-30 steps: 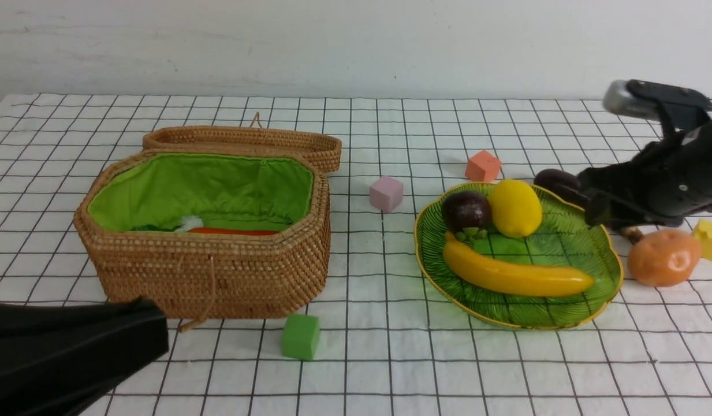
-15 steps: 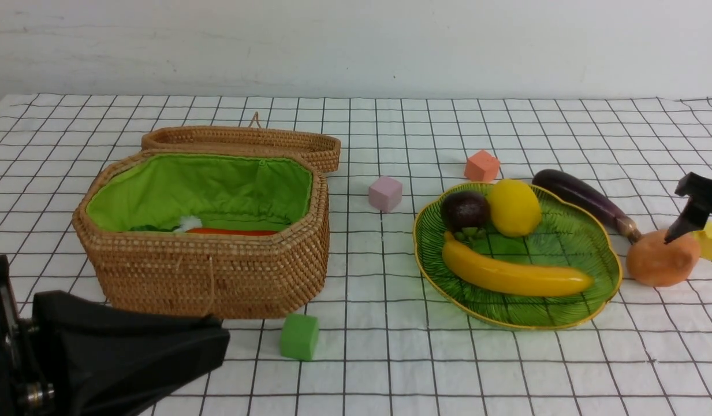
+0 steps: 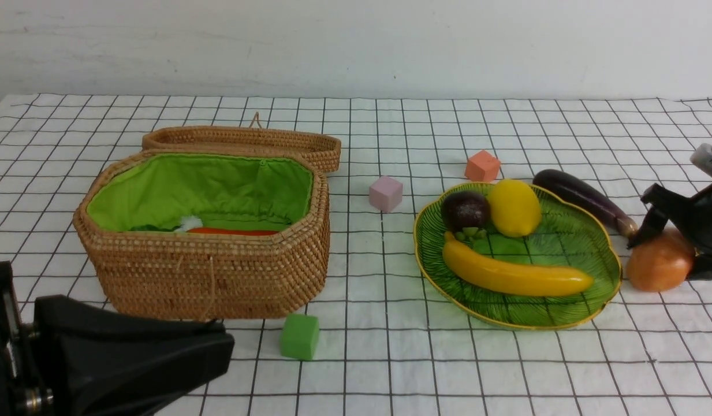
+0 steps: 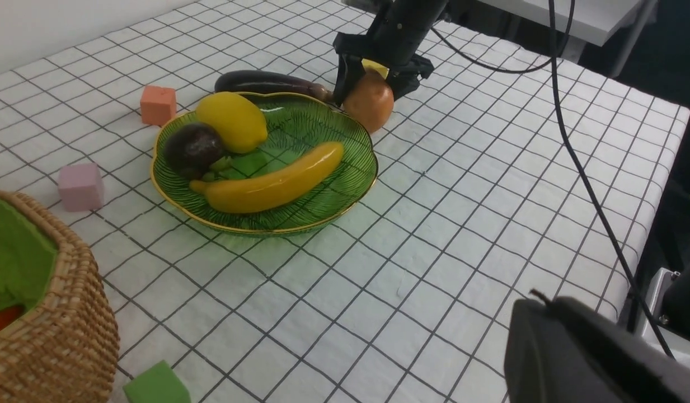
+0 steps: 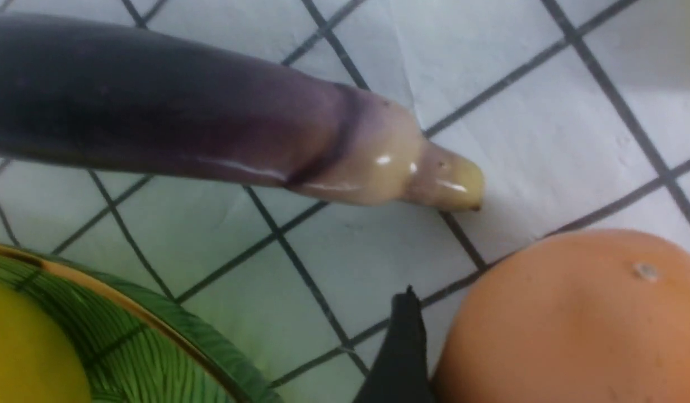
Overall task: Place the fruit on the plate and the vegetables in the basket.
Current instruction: Use the right arm to grab a potato and put it into the left basket
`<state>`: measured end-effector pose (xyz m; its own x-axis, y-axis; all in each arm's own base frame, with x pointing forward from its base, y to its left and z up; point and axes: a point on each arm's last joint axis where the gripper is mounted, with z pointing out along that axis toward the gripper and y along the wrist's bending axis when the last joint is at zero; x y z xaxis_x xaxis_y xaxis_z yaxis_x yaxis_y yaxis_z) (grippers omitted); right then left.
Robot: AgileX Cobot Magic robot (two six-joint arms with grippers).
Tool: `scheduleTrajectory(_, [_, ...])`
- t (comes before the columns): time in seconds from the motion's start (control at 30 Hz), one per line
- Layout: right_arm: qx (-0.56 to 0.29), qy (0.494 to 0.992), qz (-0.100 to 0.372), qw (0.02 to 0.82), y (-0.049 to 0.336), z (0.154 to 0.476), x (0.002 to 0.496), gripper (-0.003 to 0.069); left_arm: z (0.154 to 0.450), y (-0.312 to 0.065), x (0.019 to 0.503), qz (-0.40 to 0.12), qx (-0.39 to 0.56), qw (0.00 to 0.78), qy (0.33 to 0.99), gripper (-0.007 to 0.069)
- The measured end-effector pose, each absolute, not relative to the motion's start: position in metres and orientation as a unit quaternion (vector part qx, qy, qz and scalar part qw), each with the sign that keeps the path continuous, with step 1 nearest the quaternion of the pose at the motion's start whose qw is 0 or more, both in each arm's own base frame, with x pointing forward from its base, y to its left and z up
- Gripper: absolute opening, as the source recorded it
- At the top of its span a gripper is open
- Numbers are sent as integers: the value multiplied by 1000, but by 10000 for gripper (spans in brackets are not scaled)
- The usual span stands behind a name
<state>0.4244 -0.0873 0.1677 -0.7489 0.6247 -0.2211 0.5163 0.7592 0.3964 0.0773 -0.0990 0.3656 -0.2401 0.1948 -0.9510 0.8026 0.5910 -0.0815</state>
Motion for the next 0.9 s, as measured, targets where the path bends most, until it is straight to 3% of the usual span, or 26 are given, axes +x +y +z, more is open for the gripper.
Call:
scheduleTrajectory(0.33, [214, 958, 114, 155, -89, 178, 413, 566, 366, -99, 77, -297, 341, 513, 730, -10])
scheduleTrajectory(0.47, [199, 959, 110, 167, -86, 209, 403, 566, 365, -99, 77, -294, 343, 513, 730, -9])
scheduleTrajectory(0.53, [186, 953, 129, 201, -72, 260, 387, 566, 365, -97, 79, -277, 349, 517, 731, -9])
scheduleTrajectory(0.7, [78, 939, 205, 264, -2, 321, 369, 566, 374, -90, 83, -247, 320, 529, 746, -8])
scheduleTrajectory(0.77, [-56, 909, 274, 310, 76, 347, 364, 566, 379, -82, 86, -224, 279, 527, 771, -8])
scheduleTrajectory(0.9, [-193, 840, 344, 372, 184, 360, 359, 566, 376, -67, 92, -172, 201, 513, 817, -6])
